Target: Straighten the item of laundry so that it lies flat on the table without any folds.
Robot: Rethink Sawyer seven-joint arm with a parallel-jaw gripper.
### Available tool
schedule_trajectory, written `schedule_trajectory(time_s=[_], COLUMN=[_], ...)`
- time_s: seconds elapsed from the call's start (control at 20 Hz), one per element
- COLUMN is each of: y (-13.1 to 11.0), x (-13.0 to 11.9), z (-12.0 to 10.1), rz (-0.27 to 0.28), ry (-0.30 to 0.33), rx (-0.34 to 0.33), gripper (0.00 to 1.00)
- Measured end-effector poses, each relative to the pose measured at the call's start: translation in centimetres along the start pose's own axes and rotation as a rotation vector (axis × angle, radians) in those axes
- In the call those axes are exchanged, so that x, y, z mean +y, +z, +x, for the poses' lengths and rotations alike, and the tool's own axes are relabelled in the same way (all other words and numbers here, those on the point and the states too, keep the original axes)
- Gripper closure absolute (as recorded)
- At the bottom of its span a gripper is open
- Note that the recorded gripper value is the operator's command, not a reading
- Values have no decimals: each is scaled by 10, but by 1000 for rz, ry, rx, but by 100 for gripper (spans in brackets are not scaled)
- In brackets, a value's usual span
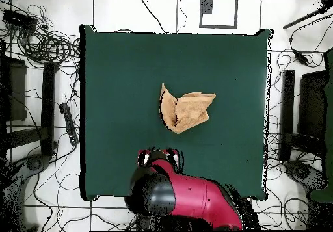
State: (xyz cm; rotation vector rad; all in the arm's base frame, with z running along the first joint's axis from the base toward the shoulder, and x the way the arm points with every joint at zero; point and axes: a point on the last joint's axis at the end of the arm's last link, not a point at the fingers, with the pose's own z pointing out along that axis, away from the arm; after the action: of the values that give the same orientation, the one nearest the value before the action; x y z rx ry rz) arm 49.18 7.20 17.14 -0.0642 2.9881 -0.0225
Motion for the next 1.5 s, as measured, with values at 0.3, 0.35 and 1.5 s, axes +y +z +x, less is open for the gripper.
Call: schedule_trajectory(time_s=[0.3, 0.35, 1.5], y=[19, 22, 77], x=[3, 3, -30], z=[14, 16, 35], rz=[-5, -7, -72], ry=[-43, -51, -118], rx=[40, 44, -14], gripper=[0, 0, 0])
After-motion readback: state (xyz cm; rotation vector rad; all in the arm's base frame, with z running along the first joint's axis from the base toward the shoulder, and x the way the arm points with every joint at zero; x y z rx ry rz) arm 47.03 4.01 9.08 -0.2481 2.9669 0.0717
